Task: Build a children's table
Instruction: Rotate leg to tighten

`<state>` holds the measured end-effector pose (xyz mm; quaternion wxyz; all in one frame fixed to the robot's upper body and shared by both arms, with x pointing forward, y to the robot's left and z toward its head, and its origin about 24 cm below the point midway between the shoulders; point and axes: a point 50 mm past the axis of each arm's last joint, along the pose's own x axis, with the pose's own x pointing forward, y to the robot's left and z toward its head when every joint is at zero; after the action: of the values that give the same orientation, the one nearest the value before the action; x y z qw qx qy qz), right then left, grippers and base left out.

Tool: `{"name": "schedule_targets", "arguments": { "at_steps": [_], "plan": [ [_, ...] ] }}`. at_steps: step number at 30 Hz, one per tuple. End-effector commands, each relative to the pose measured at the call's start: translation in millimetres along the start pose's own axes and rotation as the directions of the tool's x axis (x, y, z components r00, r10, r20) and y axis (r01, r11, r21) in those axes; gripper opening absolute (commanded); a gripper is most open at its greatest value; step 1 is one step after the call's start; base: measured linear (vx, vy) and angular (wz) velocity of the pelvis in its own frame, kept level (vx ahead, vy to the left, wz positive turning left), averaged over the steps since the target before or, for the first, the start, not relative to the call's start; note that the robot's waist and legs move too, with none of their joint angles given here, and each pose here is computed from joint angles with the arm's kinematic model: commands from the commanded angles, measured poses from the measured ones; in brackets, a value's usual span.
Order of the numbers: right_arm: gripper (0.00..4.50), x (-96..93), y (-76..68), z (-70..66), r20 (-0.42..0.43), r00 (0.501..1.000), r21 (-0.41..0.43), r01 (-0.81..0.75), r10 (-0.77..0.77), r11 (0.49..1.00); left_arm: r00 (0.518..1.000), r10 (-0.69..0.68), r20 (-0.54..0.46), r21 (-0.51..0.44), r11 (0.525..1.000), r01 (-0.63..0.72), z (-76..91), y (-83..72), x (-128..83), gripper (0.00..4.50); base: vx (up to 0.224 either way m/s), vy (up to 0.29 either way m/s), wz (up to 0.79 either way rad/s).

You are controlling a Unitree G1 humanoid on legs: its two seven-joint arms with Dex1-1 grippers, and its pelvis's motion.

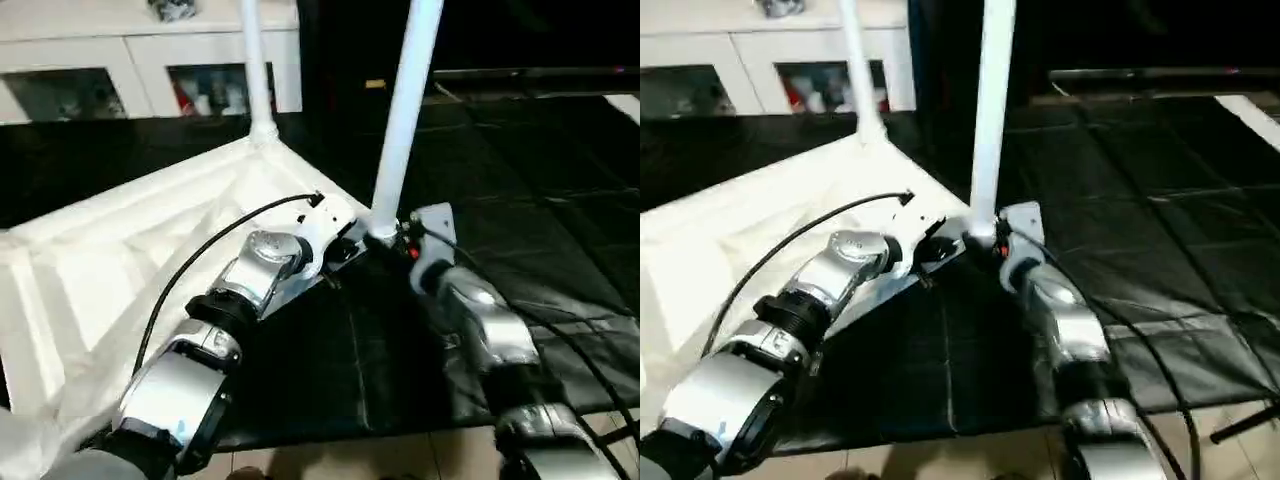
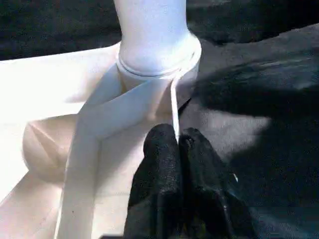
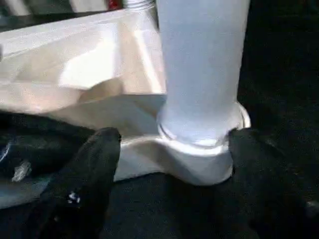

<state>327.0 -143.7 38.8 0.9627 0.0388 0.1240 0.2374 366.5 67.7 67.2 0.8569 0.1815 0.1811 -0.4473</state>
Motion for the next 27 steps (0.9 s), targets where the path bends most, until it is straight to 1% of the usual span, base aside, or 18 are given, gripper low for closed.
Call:
{"name": "schedule_targets", "arguments": {
  "at_steps": [1, 4, 5, 7, 9, 11, 12, 13, 14, 15, 17, 18, 19, 22, 24, 25, 26, 27],
  "plan": [
    [3.99, -10.8, -7.9, 6.1, 0.04, 0.999, 0.007, -0.003, 0.003, 1.0, 1.0, -0.019, -0.019, 0.05, 0.999, 0.02, -3.6, 5.4, -6.5, 0.0, 0.0, 0.0, 0.0],
    [4.14, -26.9, -13.7, 12.5, 0.1, 0.995, 0.016, -0.01, 0.008, 1.0, 0.999, -0.039, -0.029, 0.107, 0.993, 0.042, -9.1, 7.8, -11.4, 0.0, 0.0, 0.0, 0.0],
    [4.27, -35.6, -15.7, 15.4, 0.127, 0.992, 0.009, -0.007, 0.006, 1.0, 0.999, -0.032, -0.026, 0.154, 0.987, 0.036, -10.7, 10.6, -14.3, 0.0, 0.0, 0.0, 0.0],
    [4.45, -42.4, -16.1, 16.6, 0.144, 0.99, -0.002, -0.003, 0.003, 1.0, 1.0, -0.001, -0.016, 0.184, 0.983, 0.004, -11.1, 14.9, -16.8, 0.0, 0.0, 0.0, 0.0],
    [4.48, -45.7, -15.6, 15.6, 0.142, 0.99, -0.012, 0.011, -0.01, 1.0, 0.999, 0.032, 0.015, 0.163, 0.986, -0.034, -8.7, 21.4, -20.9, 0.0, 0.0, 0.0, 0.0],
    [4.5, -46.9, -13.9, 14.0, 0.132, 0.991, -0.003, -0.003, 0.004, 1.0, 0.999, 0.025, 0.029, 0.144, 0.989, -0.029, -7.7, 22.8, -22.6, 0.43, 0.0, 0.0, 0.0],
    [4.5, -48.6, -9.2, 11.3, 0.114, 0.993, 0.0, -0.042, 0.042, 0.999, 0.998, 0.011, 0.062, 0.106, 0.994, -0.017, -5.0, 24.7, -26.0, 0.54, 0.0, 0.0, 0.0],
    [4.5, -48.6, -9.2, 11.3, 0.114, 0.993, 0.0, -0.042, 0.042, 0.999, 0.998, 0.011, 0.062, 0.106, 0.994, -0.017, -5.0, 24.7, -26.0, 0.54, 0.0, 0.0, 0.0],
    [4.5, -48.8, -6.4, 10.2, 0.105, 0.992, 0.003, -0.071, 0.071, 0.997, 0.997, 0.001, 0.077, 0.083, 0.997, -0.008, -4.0, 25.0, -27.2, 0.57, 0.0, 0.0, 0.0],
    [4.5, -49.2, -0.5, 10.0, 0.091, 0.987, 0.008, -0.138, 0.136, 0.99, 0.995, -0.029, 0.1, 0.072, 0.997, 0.022, -1.9, 24.3, -29.9, 0.66, 0.0, 0.0, 0.0],
    [4.5, -49.5, 2.6, 10.5, 0.085, 0.981, 0.005, -0.173, 0.172, 0.985, 0.993, -0.044, 0.108, 0.072, 0.997, 0.037, -1.1, 23.9, -31.6, 0.91, 0.0, 0.0, 0.0],
    [4.5, -49.0, 5.1, 13.8, 0.093, 0.975, -0.011, -0.202, 0.202, 0.979, 0.992, -0.072, 0.106, 0.084, 0.994, 0.064, -1.3, 23.6, -35.3, 1.01, 0.0, 0.0, 0.0],
    [4.5, -49.0, 6.0, 15.3, 0.096, 0.973, -0.016, -0.21, 0.21, 0.978, 0.991, -0.083, 0.105, 0.089, 0.993, 0.074, -1.7, 23.5, -36.9, 1.01, 0.0, 0.0, 0.0],
    [4.5, -48.2, 11.3, 21.6, 0.11, 0.955, -0.02, -0.275, 0.275, 0.961, 0.988, -0.131, 0.078, 0.112, 0.986, 0.122, -4.8, 23.2, -46.0, 1.33, 0.0, 0.0, 0.0],
    [4.5, -46.0, 17.5, 27.1, 0.119, 0.931, -0.009, -0.348, 0.346, 0.938, 0.984, -0.18, 0.016, 0.132, 0.976, 0.176, -12.2, 22.4, -60.0, 1.43, 0.0, 0.0, 0.0],
    [4.5, -44.3, 20.4, 29.2, 0.122, 0.919, -0.004, -0.376, 0.374, 0.926, 0.981, -0.194, -0.024, 0.143, 0.97, 0.196, -16.8, 22.2, -67.7, 1.58, 0.0, 0.0, 0.0],
    [4.5, -42.2, 22.8, 30.6, 0.121, 0.912, 0.006, -0.396, 0.393, 0.918, 0.977, -0.206, -0.061, 0.157, 0.964, 0.213, -20.9, 21.7, -74.9, 1.58, 0.0, 0.0, 0.0],
    [4.5, -41.4, 23.2, 30.8, 0.12, 0.91, 0.006, -0.4, 0.396, 0.917, 0.976, -0.207, -0.068, 0.159, 0.964, 0.215, -21.7, 21.8, -76.8, 1.68, 0.0, 0.0, 0.0]
  ]
}}
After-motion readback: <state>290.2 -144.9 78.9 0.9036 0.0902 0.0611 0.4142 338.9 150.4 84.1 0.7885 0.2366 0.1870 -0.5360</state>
